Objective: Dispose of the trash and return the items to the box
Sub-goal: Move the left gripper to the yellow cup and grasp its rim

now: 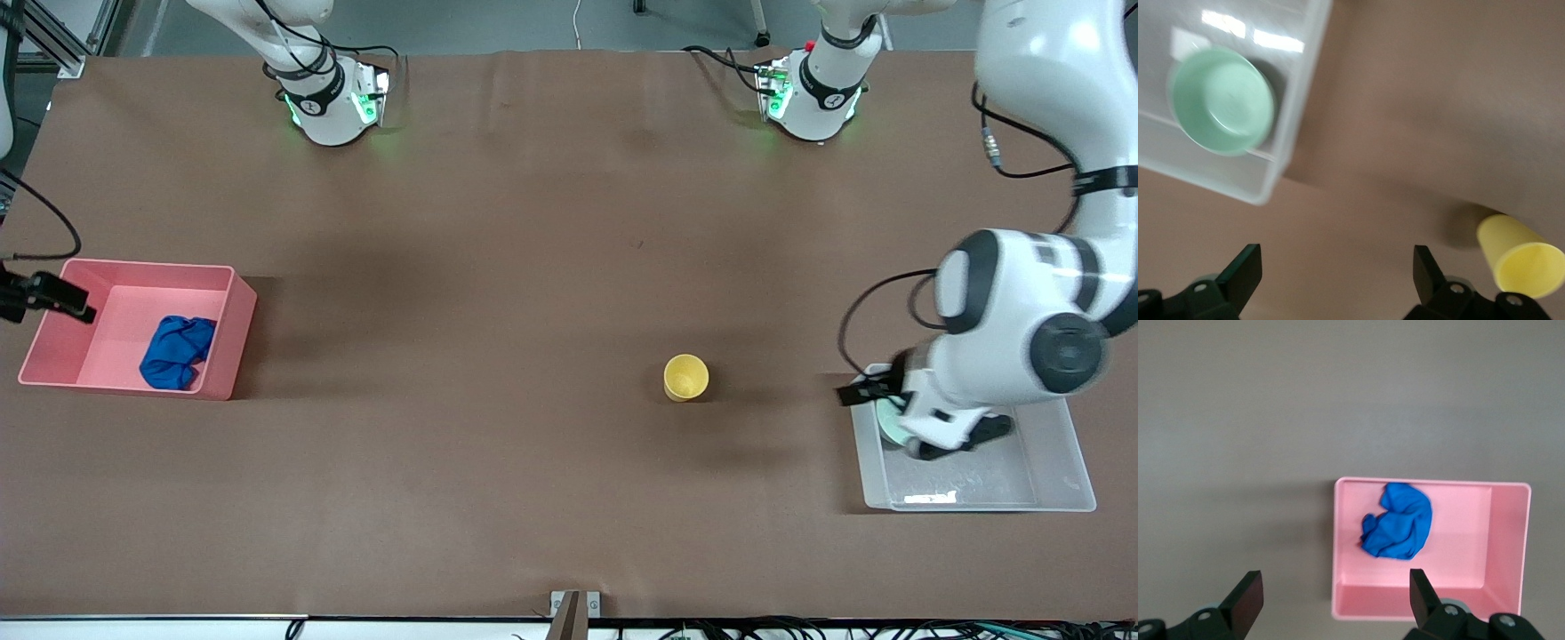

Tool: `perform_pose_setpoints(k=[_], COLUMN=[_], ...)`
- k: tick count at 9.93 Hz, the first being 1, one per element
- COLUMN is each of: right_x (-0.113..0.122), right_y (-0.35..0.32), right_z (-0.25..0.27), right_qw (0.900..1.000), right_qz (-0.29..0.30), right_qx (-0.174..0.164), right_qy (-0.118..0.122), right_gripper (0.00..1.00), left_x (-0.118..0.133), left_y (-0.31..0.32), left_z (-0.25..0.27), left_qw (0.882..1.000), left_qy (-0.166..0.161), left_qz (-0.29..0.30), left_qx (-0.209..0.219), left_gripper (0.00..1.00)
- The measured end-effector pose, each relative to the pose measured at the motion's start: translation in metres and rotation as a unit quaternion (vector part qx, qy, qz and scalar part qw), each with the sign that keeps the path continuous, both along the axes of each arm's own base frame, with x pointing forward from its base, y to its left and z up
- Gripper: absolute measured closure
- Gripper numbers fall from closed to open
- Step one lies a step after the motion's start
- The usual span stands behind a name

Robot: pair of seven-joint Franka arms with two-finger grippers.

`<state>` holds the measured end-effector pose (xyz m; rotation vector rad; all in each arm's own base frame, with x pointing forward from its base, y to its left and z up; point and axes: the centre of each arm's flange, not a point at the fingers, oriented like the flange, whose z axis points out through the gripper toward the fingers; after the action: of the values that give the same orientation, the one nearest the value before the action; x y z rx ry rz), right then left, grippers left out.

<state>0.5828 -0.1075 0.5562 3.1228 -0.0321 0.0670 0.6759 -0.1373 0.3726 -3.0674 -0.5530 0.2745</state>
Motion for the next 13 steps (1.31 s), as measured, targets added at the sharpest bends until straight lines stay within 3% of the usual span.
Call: perform_pose_setpoints(k=[4,7,11,12,13], right_x=[-0.036,-0.050,-0.053,-0.052,-0.052], right_y=[0.052,0.066,0.075,0.076,0.076], right_z=[0.053,0.067,0.077,0.083,0.089], right_qw=[1.000,1.000,1.000,1.000,1.000], right_qz=[0.017,0.026,0.026,0.024,0.022], right_qx=[0.005,0.006,0.006,0.005,0.005], right_qy=[0.010,0.015,0.003,-0.003,-0.009], right_gripper=[0.04,0.04,0.04,0.04,0.04], left_x=[-0.018,-0.032,-0.044,-0.047,-0.049], left_y=[-0.096,-0.148,-0.153,-0.154,-0.156], left_z=[-0.050,-0.086,-0.132,-0.139,-0.141], left_qw=[0.991,0.984,0.981,0.981,0.981], left_qy=[0.007,0.001,-0.014,-0.014,-0.013], left_qz=[0.137,0.180,0.193,0.195,0.195], left_qx=[0.010,0.014,0.005,0.006,0.006], left_gripper=[0.02,0.09,0.31,0.39,0.53])
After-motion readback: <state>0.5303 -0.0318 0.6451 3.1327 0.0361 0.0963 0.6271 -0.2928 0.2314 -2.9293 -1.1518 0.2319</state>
